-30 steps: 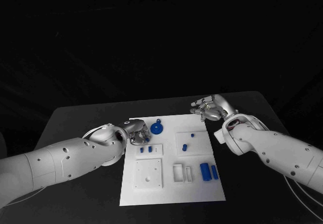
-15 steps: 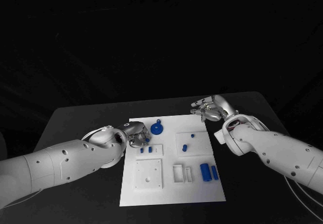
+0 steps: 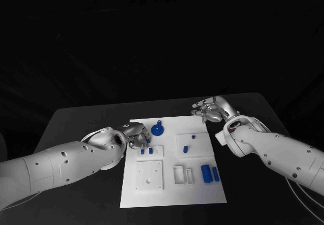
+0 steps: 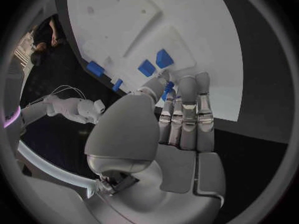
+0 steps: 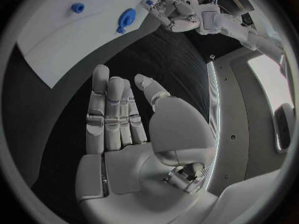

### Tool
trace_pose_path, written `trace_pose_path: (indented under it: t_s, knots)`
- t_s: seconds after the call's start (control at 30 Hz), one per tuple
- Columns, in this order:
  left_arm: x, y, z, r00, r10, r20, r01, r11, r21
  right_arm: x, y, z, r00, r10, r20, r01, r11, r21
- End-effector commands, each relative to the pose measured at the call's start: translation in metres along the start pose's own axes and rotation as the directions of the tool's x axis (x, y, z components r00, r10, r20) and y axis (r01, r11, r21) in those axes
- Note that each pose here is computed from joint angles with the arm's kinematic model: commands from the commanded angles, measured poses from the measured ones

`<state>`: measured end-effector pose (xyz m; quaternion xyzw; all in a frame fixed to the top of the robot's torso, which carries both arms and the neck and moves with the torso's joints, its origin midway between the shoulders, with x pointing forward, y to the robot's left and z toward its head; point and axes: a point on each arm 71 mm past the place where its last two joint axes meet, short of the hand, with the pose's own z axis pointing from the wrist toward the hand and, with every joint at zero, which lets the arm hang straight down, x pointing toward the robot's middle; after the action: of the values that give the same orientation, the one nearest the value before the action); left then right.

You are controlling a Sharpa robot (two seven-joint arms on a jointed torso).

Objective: Assemble the parts on the task board

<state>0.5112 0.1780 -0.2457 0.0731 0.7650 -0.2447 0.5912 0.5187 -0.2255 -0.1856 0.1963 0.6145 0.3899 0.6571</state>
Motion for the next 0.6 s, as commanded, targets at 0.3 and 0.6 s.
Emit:
trace_pose_path:
  t_s: [0.3, 0.6]
  knots:
    - [-0.0051, 0.0009, -0.0016, 0.998, -0.002, 0.062, 0.002, 1.000, 0.009, 0.0005, 0.0003, 0.0000, 1.000, -0.001, -0.007, 0.001, 1.000, -0.009]
    - [-0.0064, 0.0049, -0.0043, 0.998, -0.012, 0.064, 0.012, 1.000, 0.001, 0.0004, -0.0007, 0.0001, 1.000, -0.002, -0.009, 0.002, 1.000, -0.007]
